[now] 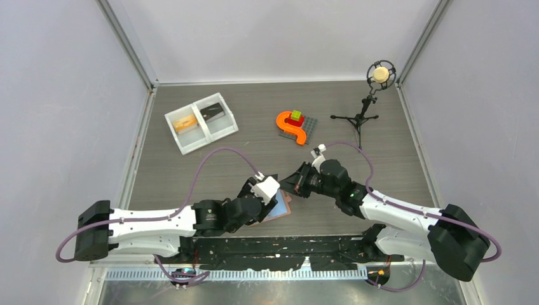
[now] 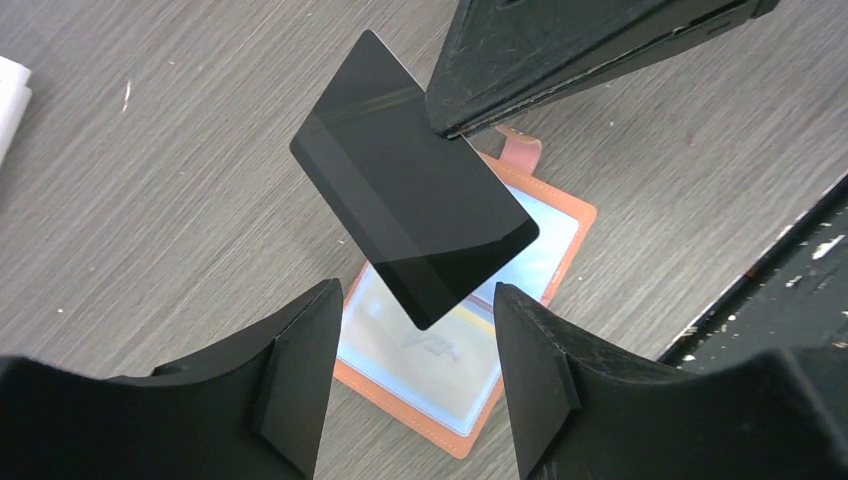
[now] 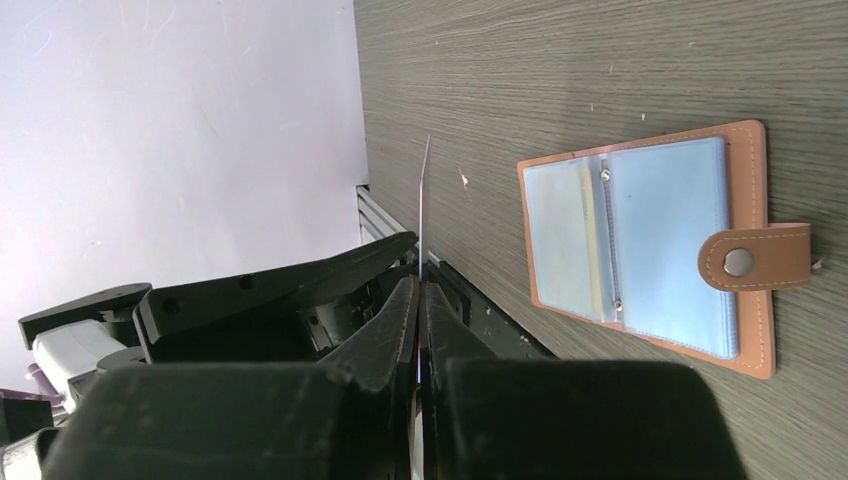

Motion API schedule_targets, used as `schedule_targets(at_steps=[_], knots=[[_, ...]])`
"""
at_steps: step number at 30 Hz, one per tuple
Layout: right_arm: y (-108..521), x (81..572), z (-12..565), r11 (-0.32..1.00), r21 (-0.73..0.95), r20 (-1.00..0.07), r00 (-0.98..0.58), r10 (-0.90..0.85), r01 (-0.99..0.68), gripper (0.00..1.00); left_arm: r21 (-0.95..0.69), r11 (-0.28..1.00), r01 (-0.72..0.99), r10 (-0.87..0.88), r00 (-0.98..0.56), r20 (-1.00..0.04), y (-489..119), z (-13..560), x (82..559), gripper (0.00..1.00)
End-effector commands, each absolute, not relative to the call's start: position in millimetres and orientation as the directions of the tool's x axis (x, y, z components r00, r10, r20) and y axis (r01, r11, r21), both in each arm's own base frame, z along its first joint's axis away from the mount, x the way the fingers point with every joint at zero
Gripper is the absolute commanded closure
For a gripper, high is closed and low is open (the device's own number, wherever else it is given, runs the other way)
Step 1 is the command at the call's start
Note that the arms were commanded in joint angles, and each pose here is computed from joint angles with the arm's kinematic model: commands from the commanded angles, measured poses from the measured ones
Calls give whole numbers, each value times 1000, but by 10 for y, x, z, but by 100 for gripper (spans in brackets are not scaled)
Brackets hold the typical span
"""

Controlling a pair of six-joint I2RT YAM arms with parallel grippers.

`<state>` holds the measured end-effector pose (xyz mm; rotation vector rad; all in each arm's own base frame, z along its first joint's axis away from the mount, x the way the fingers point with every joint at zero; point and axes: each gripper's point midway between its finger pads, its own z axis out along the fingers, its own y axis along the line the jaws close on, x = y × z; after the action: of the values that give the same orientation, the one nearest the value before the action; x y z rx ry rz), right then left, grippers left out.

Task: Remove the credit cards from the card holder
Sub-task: Place the credit card in the storage box.

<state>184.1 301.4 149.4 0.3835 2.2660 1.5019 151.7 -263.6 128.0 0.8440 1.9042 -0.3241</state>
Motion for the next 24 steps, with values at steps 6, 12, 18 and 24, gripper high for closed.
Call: schedule_targets(at_steps=[6,12,18,24], knots=[[3066,1848,1671,308,951,-147,-884,443,-4,95,222,769,599,402,-184,-897,-2737,1523,1701,43],[3104,1830,1641,275,961,-105,-894,437,22,95,260,775,576,418,-159,-894,-2738,1534,1734,64],[3123,1832,1604,267,963,-93,-898,430,29,95,297,775,557,449,-155,-880,-2708,1515,1760,94],[3116,1849,1634,268,963,-144,-902,408,-32,82,276,784,556,433,-172,-885,-2682,1494,1744,100]])
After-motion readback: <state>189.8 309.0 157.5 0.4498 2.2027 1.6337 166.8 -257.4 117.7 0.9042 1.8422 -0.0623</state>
